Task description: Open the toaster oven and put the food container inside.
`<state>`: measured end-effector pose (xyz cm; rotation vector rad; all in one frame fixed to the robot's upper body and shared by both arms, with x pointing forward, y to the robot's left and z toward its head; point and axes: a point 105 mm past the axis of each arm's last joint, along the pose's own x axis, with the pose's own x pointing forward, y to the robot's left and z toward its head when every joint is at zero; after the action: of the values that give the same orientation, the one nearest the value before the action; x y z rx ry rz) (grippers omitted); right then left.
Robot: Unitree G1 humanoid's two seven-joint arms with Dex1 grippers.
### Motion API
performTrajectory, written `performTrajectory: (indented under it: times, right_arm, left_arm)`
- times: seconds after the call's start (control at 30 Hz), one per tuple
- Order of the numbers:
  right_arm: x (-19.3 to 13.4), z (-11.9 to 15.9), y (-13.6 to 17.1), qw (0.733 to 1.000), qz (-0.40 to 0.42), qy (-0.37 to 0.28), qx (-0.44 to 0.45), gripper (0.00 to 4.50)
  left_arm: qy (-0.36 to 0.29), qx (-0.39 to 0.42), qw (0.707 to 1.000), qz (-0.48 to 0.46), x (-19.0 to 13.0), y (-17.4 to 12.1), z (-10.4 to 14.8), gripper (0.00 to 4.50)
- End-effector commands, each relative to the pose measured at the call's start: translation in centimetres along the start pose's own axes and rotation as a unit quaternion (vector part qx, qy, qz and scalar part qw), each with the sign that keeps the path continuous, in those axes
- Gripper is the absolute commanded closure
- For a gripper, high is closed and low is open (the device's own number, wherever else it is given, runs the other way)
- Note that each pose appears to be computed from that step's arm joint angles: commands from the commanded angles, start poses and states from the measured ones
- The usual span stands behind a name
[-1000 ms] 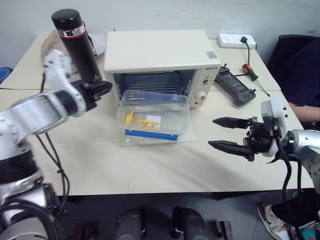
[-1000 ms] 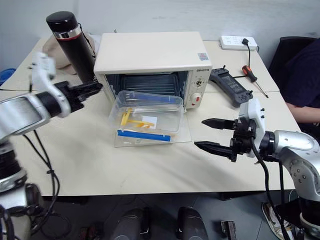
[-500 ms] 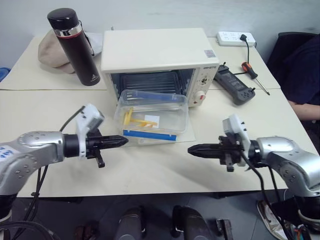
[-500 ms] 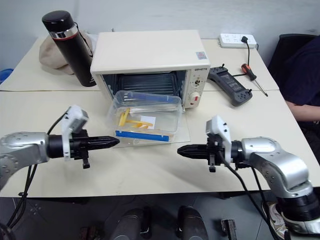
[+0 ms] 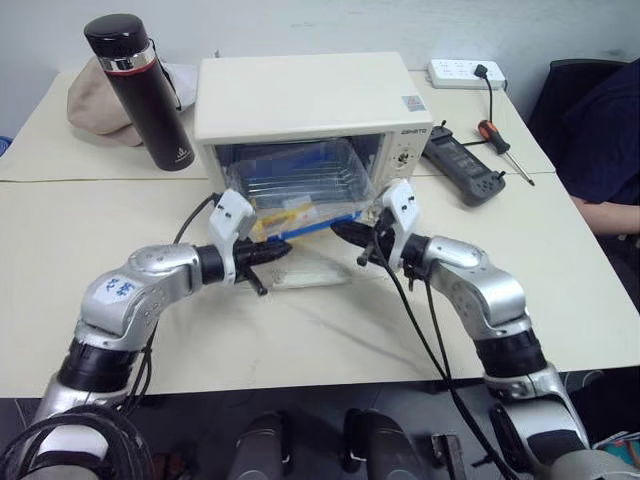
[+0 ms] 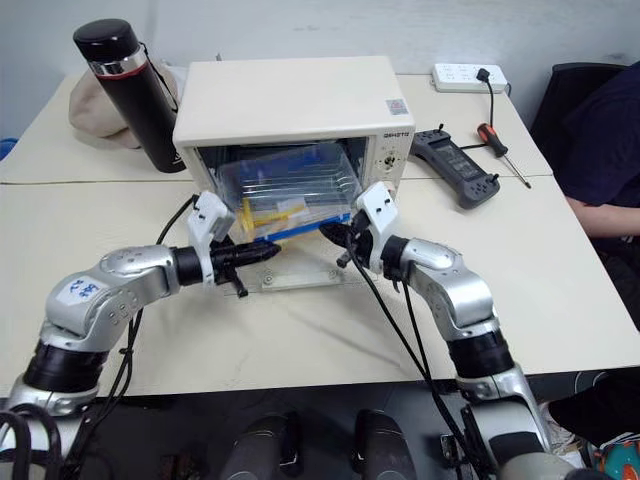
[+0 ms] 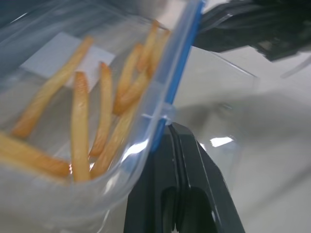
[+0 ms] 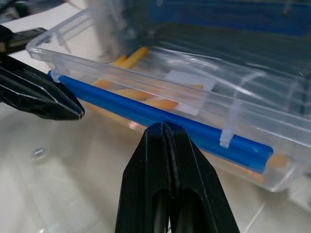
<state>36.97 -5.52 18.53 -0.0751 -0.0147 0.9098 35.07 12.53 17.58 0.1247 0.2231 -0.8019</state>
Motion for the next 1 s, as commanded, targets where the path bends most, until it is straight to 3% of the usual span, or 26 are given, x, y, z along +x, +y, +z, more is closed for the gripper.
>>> performTrajectory:
  times: [0.03,0.17,0.3,0.4,0.57,0.67,0.77,0.87,1.0]
  right_arm:
    - [1.0,2.0,-1.4,0.999,-0.029,-0.042,-0.012,4.45]
    - [2.5,2.7,-2.2,0.997,-0.039,-0.058,-0.012,4.45]
    - [2.3,3.3,-2.5,0.997,-0.034,-0.066,-0.012,4.45]
    - [-0.3,3.3,-1.6,0.998,0.006,-0.063,0.003,4.45]
    - [-6.4,1.1,1.8,0.996,0.082,0.001,0.032,4.45]
    - [-10.5,-1.8,4.7,0.986,0.131,0.082,0.055,4.50]
    - [-12.1,-4.0,5.7,0.981,0.121,0.125,0.084,4.50]
    - [-12.1,-5.9,5.7,0.982,0.086,0.139,0.096,4.50]
    - [-9.6,-7.2,3.9,0.988,0.000,0.096,0.118,4.50]
  left_arm:
    - [-0.055,0.036,0.989,0.135,0.3,4.7,3.2,4.50]
    - [-0.098,0.020,0.984,0.145,1.8,5.9,5.2,4.50]
    - [-0.116,0.036,0.990,0.068,1.7,3.5,6.2,4.50]
    - [-0.138,0.060,0.989,-0.004,-1.1,1.4,7.1,4.50]
    - [-0.100,0.090,0.987,-0.091,-6.8,-0.9,6.4,4.50]
    - [-0.046,0.090,0.986,-0.136,-10.9,-2.0,5.6,3.67]
    - [0.005,0.092,0.984,-0.153,-13.8,-2.4,5.4,2.76]
    - [0.038,0.108,0.983,-0.140,-15.6,-1.8,5.5,1.80]
    - [0.030,0.112,0.986,-0.118,-17.3,-0.6,7.1,0.54]
